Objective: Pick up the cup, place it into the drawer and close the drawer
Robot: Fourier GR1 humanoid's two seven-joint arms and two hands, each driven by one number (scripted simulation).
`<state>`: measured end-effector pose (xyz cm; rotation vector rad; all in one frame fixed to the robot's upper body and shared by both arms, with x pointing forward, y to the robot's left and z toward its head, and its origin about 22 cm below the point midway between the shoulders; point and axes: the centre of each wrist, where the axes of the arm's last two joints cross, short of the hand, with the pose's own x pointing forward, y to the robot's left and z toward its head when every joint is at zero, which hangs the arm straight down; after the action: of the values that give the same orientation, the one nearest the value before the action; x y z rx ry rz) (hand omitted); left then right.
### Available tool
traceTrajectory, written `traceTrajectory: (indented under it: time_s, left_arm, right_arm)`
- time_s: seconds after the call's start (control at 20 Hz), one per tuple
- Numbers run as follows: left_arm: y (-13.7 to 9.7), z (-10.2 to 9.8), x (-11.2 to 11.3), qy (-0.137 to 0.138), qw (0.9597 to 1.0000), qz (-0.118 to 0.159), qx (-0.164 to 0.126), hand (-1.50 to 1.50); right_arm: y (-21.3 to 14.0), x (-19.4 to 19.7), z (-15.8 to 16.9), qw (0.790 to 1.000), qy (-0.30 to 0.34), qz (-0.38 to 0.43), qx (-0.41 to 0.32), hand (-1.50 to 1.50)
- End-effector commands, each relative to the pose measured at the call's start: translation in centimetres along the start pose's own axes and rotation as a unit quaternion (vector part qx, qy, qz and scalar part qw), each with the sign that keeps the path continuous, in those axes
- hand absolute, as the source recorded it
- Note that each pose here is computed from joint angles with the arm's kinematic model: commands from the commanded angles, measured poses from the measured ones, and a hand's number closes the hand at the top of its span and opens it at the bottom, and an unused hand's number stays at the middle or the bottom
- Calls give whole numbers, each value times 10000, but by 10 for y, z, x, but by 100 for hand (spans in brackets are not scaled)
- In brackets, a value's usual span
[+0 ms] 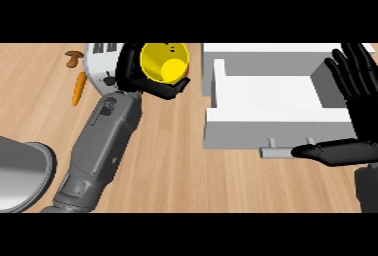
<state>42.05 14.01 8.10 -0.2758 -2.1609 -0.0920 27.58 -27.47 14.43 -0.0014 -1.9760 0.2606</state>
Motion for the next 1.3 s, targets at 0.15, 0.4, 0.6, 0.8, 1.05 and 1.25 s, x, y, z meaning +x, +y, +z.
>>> traceTrajectory:
  time_s: [0.15, 0.4, 0.6, 0.8, 1.05, 1.25]
  left_arm:
    - [-65, -58, 46, 115, 9993, -298, -186, 150]
    - [-83, -84, 49, 787, 9950, -591, -146, 150]
    - [-107, -101, 60, 1243, 9880, -911, -99, 150]
    - [-102, -88, 37, 1581, 9792, -1268, 55, 150]
    - [-98, -74, 19, 2161, 9642, -1426, -573, 150]
    - [-95, -63, 8, 2303, 9563, -1631, -770, 150]
  right_arm:
    - [0, 1, -3, 10000, -27, -42, -30, -150]
    - [-1, -11, 9, 9999, -89, -54, 43, -150]
    - [9, -8, 3, 9997, -184, -87, 139, -150]
    - [11, 5, -12, 9992, -319, -141, 195, -150]
    - [5, 6, -15, 9983, -346, -220, 404, -150]
    - [21, 12, -29, 9974, -465, -226, 509, -150]
